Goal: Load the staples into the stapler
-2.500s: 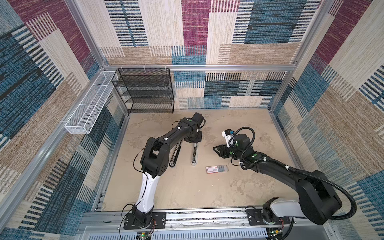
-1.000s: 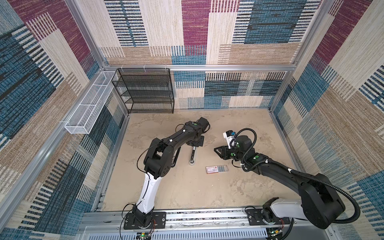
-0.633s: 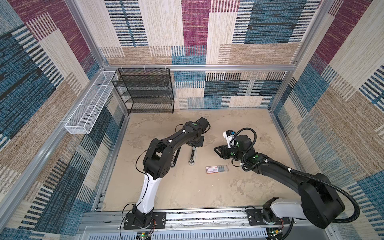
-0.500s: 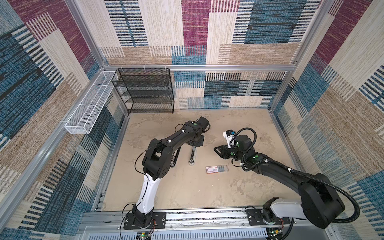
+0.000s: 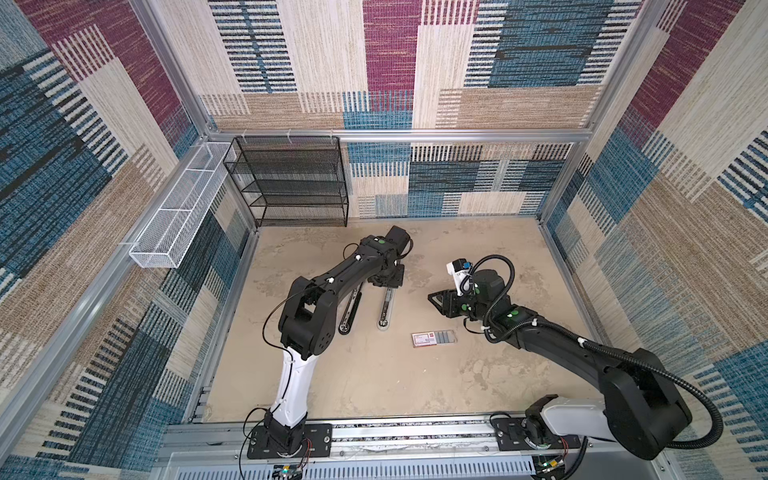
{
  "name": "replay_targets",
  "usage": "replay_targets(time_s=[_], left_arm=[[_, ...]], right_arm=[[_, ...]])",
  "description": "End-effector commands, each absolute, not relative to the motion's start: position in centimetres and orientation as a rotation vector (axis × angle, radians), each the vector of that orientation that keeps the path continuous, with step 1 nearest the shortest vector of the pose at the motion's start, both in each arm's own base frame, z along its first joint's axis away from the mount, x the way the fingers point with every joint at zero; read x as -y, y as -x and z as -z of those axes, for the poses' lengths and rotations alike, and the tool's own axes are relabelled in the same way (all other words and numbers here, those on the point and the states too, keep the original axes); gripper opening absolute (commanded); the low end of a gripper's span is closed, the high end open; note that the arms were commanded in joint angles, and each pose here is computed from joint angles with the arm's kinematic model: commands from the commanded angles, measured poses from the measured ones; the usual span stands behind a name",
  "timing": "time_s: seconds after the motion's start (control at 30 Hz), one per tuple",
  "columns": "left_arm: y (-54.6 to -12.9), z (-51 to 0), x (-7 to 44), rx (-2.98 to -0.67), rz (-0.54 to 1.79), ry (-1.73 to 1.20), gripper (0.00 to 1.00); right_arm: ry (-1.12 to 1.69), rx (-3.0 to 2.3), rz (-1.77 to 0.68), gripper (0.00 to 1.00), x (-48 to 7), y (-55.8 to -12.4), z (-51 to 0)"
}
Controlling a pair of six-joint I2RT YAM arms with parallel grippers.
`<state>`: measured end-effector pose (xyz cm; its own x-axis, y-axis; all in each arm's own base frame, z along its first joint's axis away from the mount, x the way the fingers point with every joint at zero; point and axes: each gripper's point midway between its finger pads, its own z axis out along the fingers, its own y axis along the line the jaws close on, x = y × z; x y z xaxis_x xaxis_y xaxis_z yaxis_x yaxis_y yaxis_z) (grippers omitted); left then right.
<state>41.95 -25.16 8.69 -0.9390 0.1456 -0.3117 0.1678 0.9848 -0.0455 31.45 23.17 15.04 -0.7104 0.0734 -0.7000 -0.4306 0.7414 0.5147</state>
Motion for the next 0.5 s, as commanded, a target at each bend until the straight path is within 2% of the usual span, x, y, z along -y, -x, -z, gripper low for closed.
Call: replay_targets(time_s=[0.0, 0.13, 0.47], left_arm=[[-41.5, -8.4, 25.5, -2.863, 0.197, -0.26, 0.36], [-41.6, -7.8, 25.2, -2.884, 0.218, -0.251, 0.37], [-42.5, -6.4, 24.6, -2.9, 0.182, -0.226, 0.38]], right_arm=[[0.279, -2.178, -0.926, 0.48, -23.6, -31.3, -15.6], [0.29, -2.175, -0.95, 0.54, -24.0, -31.3, -15.5], [0.294, -2.177, -0.974, 0.54, -24.4, -31.1, -15.5]])
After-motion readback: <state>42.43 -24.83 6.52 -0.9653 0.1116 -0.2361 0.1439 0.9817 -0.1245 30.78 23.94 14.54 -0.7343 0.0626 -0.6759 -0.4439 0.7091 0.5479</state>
